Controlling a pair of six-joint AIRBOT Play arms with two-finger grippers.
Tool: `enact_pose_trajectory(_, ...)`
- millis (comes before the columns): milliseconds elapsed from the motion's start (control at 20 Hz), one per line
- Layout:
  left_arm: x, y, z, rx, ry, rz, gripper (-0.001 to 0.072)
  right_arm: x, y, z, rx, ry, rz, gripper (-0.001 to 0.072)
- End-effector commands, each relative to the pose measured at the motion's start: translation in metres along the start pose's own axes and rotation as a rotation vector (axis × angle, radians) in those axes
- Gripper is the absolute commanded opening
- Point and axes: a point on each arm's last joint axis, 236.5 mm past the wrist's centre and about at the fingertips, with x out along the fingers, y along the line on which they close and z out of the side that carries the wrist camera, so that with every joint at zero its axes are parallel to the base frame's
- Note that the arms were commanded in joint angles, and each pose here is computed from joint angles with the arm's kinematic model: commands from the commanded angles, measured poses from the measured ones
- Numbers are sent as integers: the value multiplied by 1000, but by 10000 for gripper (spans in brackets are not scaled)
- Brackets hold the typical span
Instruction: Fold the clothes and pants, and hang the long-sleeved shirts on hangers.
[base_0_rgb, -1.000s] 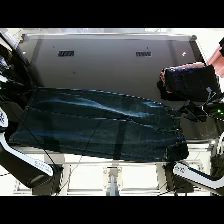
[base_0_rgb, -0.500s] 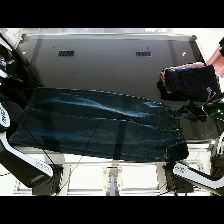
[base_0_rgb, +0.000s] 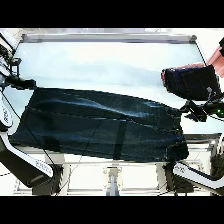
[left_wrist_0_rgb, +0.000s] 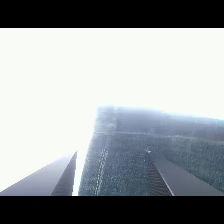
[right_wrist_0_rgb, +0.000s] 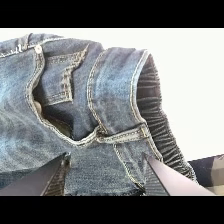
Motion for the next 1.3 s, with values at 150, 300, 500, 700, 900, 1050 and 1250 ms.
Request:
enact_pose_trajectory(150, 3, -7, 2, 101, 49, 66, 498, 0, 0, 1, -2, -4, -2, 513)
enact_pose_trajectory(300, 10, -8, -7, 85, 82, 61, 496, 0, 0, 1, -3, -5, -3, 513)
enact_pose_trajectory(500, 24, -11, -16, 79, 114, 46, 481, 0, 0, 2, -2, -7, -2, 513)
enact_pose_trajectory(700, 24, -9, -7, 64, 77, 60, 421, 0, 0, 2, -3, -7, -2, 513)
enact_pose_trajectory(900, 26, -7, -2, 54, 56, 69, 420, 0, 0, 2, -2, -7, -2, 513)
enact_pose_trajectory(1050, 26, -6, 5, 46, 31, 78, 420, 0, 0, 2, -2, -7, -2, 513)
enact_pose_trajectory(1250, 27, -7, 8, 40, 21, 81, 420, 0, 0, 2, -2, -7, -1, 513)
